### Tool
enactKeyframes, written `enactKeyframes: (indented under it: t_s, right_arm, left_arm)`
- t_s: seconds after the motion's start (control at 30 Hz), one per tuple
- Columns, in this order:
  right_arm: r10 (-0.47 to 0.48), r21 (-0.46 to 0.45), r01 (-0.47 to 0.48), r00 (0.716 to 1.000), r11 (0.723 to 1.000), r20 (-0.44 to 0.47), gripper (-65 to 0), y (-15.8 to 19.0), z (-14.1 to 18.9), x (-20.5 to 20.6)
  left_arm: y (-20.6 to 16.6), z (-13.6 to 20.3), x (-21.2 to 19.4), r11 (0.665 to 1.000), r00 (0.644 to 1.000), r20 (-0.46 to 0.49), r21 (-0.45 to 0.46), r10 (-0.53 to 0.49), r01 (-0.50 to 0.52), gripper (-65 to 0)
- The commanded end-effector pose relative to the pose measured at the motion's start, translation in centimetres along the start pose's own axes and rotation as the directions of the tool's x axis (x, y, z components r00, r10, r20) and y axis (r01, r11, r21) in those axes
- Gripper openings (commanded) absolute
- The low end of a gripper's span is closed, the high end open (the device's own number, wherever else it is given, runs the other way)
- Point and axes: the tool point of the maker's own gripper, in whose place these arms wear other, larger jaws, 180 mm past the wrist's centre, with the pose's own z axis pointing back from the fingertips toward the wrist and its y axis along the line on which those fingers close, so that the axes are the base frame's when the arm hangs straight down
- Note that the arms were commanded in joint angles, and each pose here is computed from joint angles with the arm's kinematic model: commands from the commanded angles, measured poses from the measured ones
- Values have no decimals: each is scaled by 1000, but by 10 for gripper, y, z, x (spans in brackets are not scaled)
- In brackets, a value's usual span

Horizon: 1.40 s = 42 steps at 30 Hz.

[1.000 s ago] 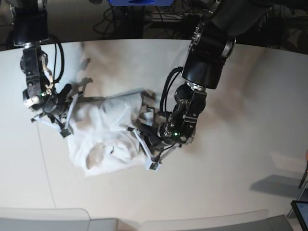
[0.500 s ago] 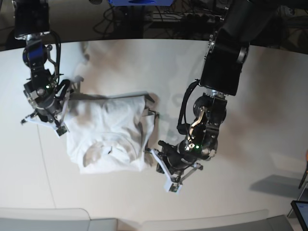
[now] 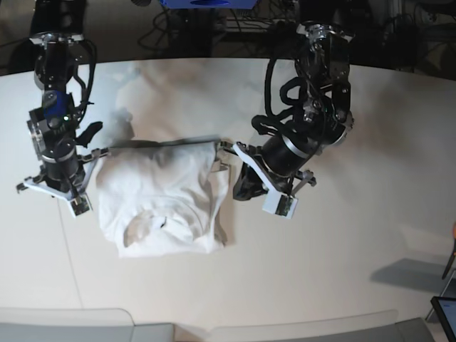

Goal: Fold the T-shirt properly
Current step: 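Pull the shirt edges with both grippers to flatten it, then pinch the shirt's folded edge with both grippers and press it down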

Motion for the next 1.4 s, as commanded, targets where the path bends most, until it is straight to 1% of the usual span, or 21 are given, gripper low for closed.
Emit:
enactKeyframes:
  t_s: [0.0,0.07,0.13,0.23,0.3,0.37,0.47,0.53,0.6,0.67,0.83,0.93,1.03,1.13,1.2,1.37]
  right_arm:
    - [-6,-20,7,999,1000,48,-637,-6,5,12]
    - [-20,-13,20,998,1000,55,-637,-2,8,15]
    - [-30,-6,30,998,1000,57,-637,1,8,16]
    - [-55,17,54,997,998,54,-635,12,9,15]
    - [-66,29,64,996,998,53,-635,18,11,16]
    - [-57,43,55,997,998,57,-635,22,12,17]
    - [10,109,-18,997,994,77,-637,42,14,24]
    - [28,125,-39,996,991,87,-637,47,16,27]
    - [15,131,-27,996,991,92,-637,50,17,30]
    - [8,136,-22,995,991,99,-637,52,18,33]
    - [8,140,-22,995,990,101,-637,54,19,33]
    - [9,142,-23,995,990,98,-635,54,19,32]
    - [10,150,-23,996,988,89,-635,57,18,29]
    - [5,154,-19,996,988,89,-634,59,18,29]
    - [-14,167,-1,996,986,91,-634,64,19,31]
    - [-57,235,37,995,971,78,-634,79,17,26]
  left_arm:
    - [-12,1,9,999,999,40,-50,16,-14,-650]
    - [-34,0,10,991,998,53,-131,20,-13,-650]
    - [-51,-3,14,985,996,90,-174,16,0,-650]
    - [-69,-12,17,976,991,136,-215,9,20,-650]
    - [-78,-18,13,975,989,145,-214,-24,55,-650]
    - [-80,-29,9,977,989,132,-191,-69,93,-650]
    - [-74,-47,-7,983,991,81,-136,-110,120,-650]
    - [-69,-54,-9,984,987,96,-108,-130,140,-650]
    - [-67,-56,-5,984,982,131,-99,-133,146,-650]
    - [-63,-61,-6,985,983,126,-86,-135,147,-650]
    - [-45,-79,-29,988,990,42,-63,-136,138,-650]
    - [-17,-84,-45,989,989,-14,-5,-147,147,-650]
    - [0,-84,-50,986,986,-37,46,-161,162,-650]
    - [8,-82,-49,983,985,-37,70,-168,170,-650]
    - [9,-82,-50,983,985,-41,72,-169,172,-650]
    - [7,-80,-43,983,985,-22,70,-168,169,-650]
